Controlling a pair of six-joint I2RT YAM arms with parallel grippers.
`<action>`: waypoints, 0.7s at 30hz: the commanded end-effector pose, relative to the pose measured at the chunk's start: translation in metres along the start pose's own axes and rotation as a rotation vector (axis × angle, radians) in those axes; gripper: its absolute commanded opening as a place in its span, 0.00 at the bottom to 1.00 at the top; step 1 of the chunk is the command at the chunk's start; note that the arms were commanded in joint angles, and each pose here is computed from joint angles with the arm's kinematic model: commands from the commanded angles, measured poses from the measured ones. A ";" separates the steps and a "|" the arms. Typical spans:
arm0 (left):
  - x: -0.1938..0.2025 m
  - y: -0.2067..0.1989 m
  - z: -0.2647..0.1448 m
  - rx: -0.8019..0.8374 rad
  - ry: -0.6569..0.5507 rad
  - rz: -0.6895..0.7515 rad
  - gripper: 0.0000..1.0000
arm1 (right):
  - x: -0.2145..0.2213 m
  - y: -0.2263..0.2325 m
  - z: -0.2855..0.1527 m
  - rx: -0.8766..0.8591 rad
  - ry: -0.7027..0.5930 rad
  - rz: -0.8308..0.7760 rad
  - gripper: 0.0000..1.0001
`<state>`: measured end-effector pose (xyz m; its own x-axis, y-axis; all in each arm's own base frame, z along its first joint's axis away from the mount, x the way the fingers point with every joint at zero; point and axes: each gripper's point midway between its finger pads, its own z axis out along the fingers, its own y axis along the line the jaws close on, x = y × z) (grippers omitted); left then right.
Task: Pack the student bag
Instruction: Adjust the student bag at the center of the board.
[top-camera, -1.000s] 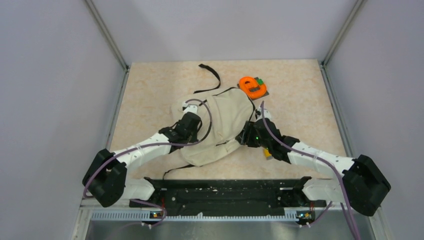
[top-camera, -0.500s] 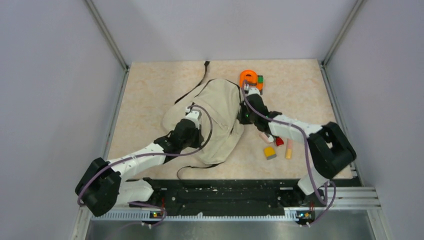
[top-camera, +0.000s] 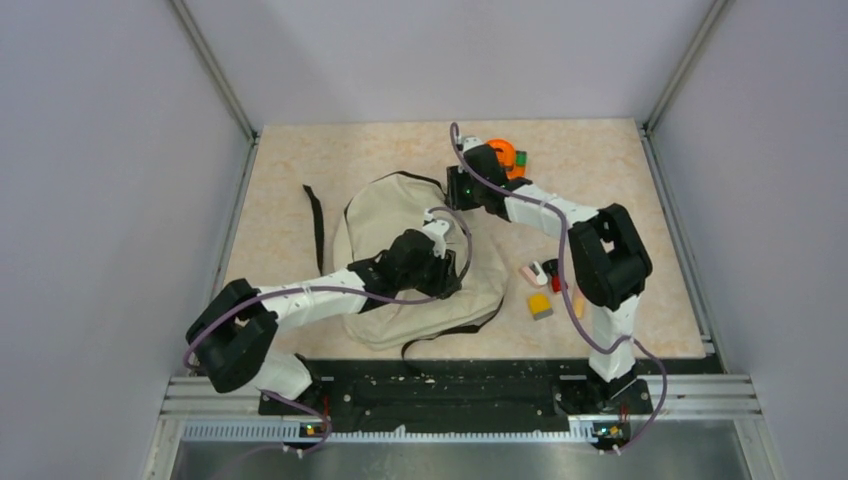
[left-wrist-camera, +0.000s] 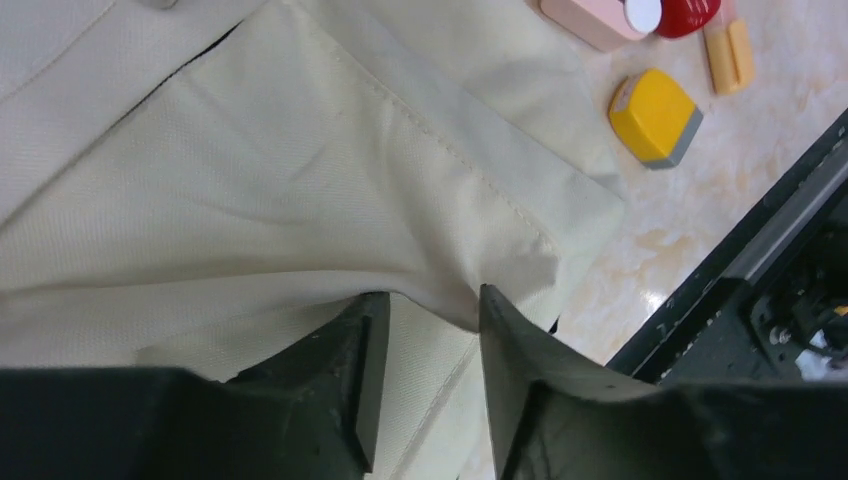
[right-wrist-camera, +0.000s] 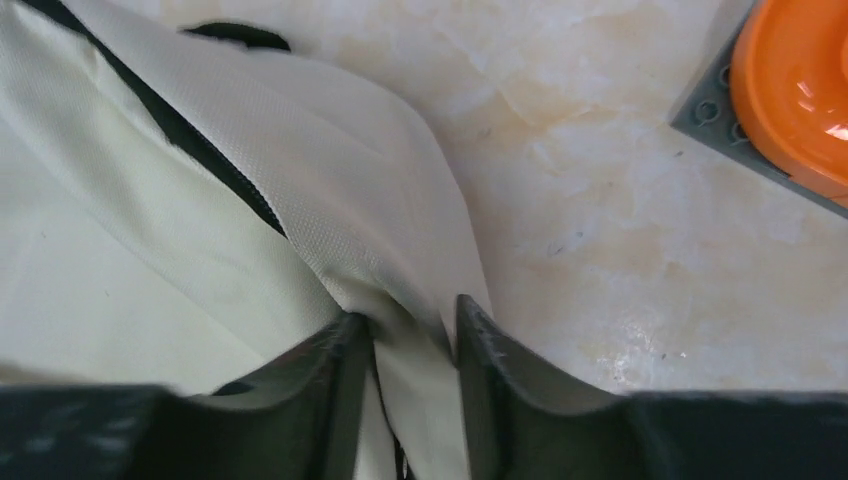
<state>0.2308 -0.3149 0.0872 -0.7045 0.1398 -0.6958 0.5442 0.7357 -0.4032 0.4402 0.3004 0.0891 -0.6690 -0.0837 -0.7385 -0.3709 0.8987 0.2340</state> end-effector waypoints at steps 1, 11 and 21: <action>-0.027 -0.015 -0.018 0.000 -0.064 0.023 0.53 | -0.064 0.000 -0.038 -0.028 -0.143 -0.037 0.45; -0.025 0.042 -0.072 -0.244 -0.104 -0.098 0.70 | -0.061 0.001 -0.110 -0.042 -0.187 -0.046 0.72; -0.037 0.111 -0.114 -0.373 -0.181 -0.303 0.75 | -0.027 0.051 -0.153 -0.162 -0.209 0.032 0.72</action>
<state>0.2573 -0.1922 0.1355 -0.6974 -0.1191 -0.7067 0.2081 0.9099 -0.3587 0.3685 0.2573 0.2010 -0.5585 0.0198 -0.8293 -0.4182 0.8566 0.3021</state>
